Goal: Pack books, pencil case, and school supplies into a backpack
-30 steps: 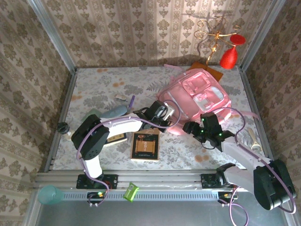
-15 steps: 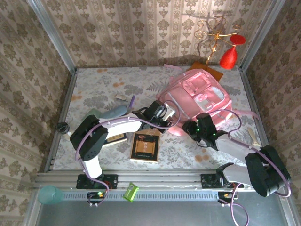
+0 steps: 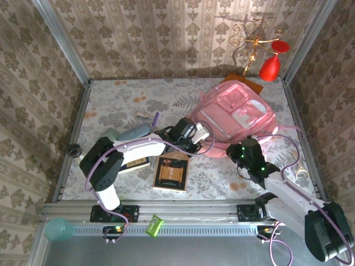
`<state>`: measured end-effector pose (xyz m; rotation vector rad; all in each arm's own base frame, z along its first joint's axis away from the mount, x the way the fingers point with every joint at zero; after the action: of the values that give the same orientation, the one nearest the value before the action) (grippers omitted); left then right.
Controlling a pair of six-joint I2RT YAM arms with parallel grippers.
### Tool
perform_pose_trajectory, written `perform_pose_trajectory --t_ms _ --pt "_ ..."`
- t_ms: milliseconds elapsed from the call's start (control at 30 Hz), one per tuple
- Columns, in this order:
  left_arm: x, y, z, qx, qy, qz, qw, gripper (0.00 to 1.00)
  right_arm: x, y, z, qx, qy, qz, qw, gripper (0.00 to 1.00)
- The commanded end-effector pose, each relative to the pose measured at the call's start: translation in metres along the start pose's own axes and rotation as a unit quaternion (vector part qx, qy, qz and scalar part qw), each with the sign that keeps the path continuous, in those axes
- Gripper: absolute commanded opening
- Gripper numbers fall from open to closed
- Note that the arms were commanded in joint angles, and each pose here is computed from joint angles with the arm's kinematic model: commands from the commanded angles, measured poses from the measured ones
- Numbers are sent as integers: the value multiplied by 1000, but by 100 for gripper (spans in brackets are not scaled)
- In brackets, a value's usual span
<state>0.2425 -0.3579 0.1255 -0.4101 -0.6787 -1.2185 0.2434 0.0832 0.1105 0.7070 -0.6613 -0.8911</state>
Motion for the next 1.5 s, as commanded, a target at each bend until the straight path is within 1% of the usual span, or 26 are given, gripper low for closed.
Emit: perform_pose_trajectory --t_ms 0,100,233,333,433,533,600,700,800,933,1100,1233,1333,1467 --pt "-32 41 21 92 78 5 993 0 31 -35 10 -85 -90 19 992 0" --pt "-39 50 25 116 95 -1 989 0 34 -42 11 -94 -81 13 992 0" --pt "-45 59 30 128 96 2 987 0 36 -46 13 -99 -74 19 992 0" --pt "-38 51 33 90 67 11 994 0 34 -32 10 -63 -57 32 996 0" --pt "-22 39 34 58 21 24 998 0 29 -18 7 -20 -36 34 999 0" --pt "0 22 34 -1 -17 64 998 0 26 -12 9 -1 -30 34 999 0" --pt "13 7 30 -34 -33 97 994 12 25 -10 10 5 -33 34 999 0" --pt "24 -4 22 -53 -46 150 986 28 25 -11 11 5 -35 37 999 0" --pt "33 -15 11 -47 -31 167 984 38 23 -12 9 4 -30 38 999 0" --pt "40 -22 -4 -12 1 163 986 45 21 -12 7 8 -26 35 999 0" --pt "38 -26 -21 50 67 155 984 47 20 -12 7 9 -26 38 999 0" --pt "24 -26 -31 97 106 169 975 48 20 -11 8 13 -27 37 999 0" --pt "19 -28 -40 100 112 177 973 48 20 -11 8 14 -25 37 999 0" --pt "29 -34 -51 73 100 188 974 49 19 -11 7 13 -23 37 999 0"
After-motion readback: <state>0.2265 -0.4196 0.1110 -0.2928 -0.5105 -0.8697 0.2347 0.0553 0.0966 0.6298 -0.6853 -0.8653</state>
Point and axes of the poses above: each hand's point on the last joint's axis, 136 mm out from that joint toward the fingers, its own z axis back along the fingers, its own y axis along the line the jaws close on, x = y × z, the point moved 4 cm from there along z, back along the fingers, and after that the axes turned 12 degrees about -z, right-handed, at the moved point
